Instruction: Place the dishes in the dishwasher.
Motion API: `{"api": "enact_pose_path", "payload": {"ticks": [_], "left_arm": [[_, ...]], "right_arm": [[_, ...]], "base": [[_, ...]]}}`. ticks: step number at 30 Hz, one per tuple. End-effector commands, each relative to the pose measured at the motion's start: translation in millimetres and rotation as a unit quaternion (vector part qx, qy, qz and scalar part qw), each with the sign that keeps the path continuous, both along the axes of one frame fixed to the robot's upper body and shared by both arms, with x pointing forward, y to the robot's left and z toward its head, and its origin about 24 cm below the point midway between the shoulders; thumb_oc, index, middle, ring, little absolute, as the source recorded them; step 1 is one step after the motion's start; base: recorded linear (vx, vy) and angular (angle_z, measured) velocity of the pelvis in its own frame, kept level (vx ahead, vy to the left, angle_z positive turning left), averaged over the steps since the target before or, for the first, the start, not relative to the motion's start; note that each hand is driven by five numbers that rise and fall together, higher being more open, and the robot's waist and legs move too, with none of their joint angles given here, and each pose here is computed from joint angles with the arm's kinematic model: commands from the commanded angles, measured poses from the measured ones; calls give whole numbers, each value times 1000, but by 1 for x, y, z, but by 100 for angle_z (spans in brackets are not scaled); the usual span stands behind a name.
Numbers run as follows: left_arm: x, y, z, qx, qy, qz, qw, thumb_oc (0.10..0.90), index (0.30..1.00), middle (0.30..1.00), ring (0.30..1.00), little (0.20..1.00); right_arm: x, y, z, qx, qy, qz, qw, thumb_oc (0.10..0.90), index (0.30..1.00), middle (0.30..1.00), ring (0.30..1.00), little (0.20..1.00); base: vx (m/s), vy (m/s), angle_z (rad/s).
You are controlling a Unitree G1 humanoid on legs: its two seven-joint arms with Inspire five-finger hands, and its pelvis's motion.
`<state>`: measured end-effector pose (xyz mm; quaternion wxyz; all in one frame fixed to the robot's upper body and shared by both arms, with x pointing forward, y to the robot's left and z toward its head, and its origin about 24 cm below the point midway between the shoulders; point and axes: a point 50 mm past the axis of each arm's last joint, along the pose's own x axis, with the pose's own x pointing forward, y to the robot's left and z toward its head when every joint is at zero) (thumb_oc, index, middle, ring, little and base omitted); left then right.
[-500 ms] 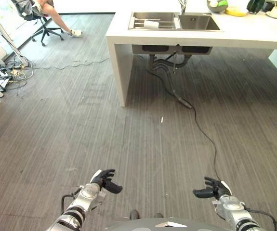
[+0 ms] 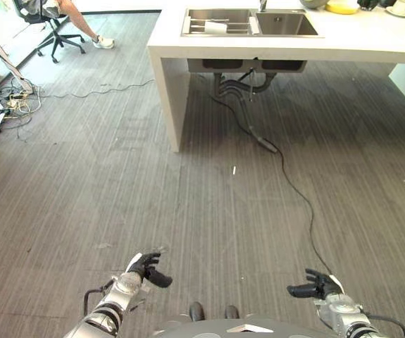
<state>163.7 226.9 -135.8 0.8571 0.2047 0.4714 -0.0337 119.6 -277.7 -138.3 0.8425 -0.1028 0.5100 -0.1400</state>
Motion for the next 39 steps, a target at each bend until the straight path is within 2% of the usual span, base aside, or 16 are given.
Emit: {"api": "enact_pose_path", "payload": {"ticks": [1,2,3,9,25,39], "left_arm": [[8,-8,-1,24,2,-36,999,800,900,900,900,900],[8,-8,-1,24,2,-36,999,800,900,900,900,900],[-4,-7,-7,17,22,-12,1000,800,900,900,900,900],[-10,-10,-9,-14,28,16,999,800,900,900,900,900],[1,-23,-7,-41,14,18,999,800,900,900,900,900],[-3,-15,-8,-29,34,16,999,800,900,900,900,900]], "right_arm": [[9,-8,6,-23,-13,11,1000,800,900,900,900,900],[9,-8,6,-23,-13,11,1000,800,900,900,900,900],[6,-5,3,-21,-1,23,1000,800,900,900,900,900],[9,0,3,-6,2,52,999,800,900,900,900,900],[9,10,-3,-1,34,83,996,800,900,900,900,900],[0,18,-9,22,53,73,996,800,900,900,900,900]], "base": [[29,-7,-3],[22,-25,-8],[6,-15,-14],[-19,-34,-9],[16,0,0],[8,-20,-1]]}}
